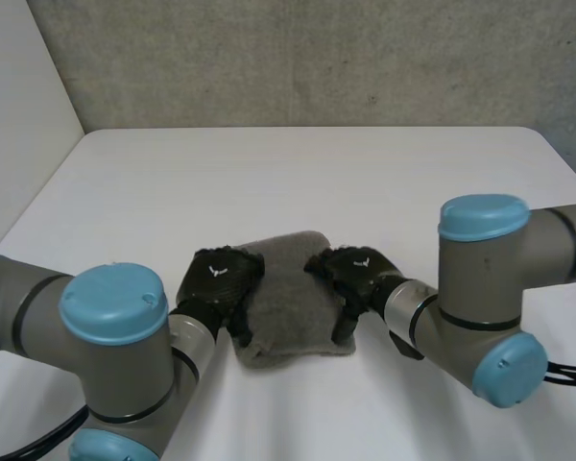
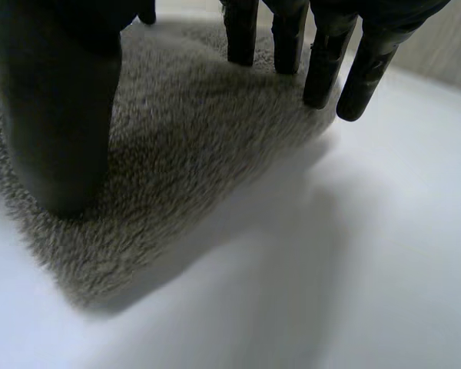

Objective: Fold the towel.

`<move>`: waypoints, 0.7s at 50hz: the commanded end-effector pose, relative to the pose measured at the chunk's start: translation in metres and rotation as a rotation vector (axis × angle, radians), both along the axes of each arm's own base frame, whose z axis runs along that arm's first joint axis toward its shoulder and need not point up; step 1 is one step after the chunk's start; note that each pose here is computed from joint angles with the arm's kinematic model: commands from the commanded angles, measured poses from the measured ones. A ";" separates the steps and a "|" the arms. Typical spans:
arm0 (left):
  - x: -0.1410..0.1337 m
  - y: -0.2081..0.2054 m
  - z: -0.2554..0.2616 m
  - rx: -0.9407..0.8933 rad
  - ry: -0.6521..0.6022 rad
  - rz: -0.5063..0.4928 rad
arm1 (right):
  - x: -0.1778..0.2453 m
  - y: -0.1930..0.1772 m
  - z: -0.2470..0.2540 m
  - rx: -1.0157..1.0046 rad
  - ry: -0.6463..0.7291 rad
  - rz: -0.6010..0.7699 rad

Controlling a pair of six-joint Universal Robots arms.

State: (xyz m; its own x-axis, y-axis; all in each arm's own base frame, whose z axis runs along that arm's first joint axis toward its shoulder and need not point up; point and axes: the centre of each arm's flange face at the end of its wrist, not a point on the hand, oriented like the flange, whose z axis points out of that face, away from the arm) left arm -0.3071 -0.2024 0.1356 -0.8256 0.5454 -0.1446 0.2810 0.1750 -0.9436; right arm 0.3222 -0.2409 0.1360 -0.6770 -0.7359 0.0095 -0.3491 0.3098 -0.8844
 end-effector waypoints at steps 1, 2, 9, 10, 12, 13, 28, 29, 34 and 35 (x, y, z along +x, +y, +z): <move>0.000 -0.002 0.000 0.021 -0.024 0.001 | -0.003 -0.006 -0.008 -0.001 0.056 -0.052; 0.000 -0.002 0.000 0.021 -0.024 0.001 | -0.003 -0.008 0.000 -0.025 0.045 -0.061; 0.000 -0.003 0.045 -0.069 0.040 0.004 | -0.011 -0.007 0.078 -0.204 -0.081 -0.093; 0.000 -0.003 0.045 -0.069 0.040 0.004 | -0.014 -0.004 0.095 -0.248 -0.109 -0.100; 0.002 -0.002 0.060 -0.093 0.059 0.009 | -0.018 -0.002 0.114 -0.295 -0.138 -0.117; 0.004 -0.001 0.075 -0.118 0.080 0.014 | -0.024 0.000 0.133 -0.339 -0.169 -0.151; 0.065 0.005 0.193 -0.348 0.223 0.165 | -0.080 0.010 0.190 -0.440 -0.168 -0.408; 0.065 0.005 0.193 -0.348 0.223 0.165 | -0.083 0.009 0.190 -0.439 -0.165 -0.415; 0.068 0.006 0.192 -0.337 0.216 0.175 | -0.087 0.009 0.192 -0.445 -0.163 -0.430; 0.068 0.006 0.192 -0.337 0.216 0.175 | -0.089 0.008 0.190 -0.442 -0.159 -0.437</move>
State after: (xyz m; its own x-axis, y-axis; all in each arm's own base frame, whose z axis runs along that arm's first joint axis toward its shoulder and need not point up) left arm -0.2427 -0.1975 0.3275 -0.9286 0.3557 -0.1057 0.0607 -0.1354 -0.9889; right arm 0.2404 -0.2301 0.3291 -0.9240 -0.3625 0.1214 -0.1199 -0.0267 -0.9924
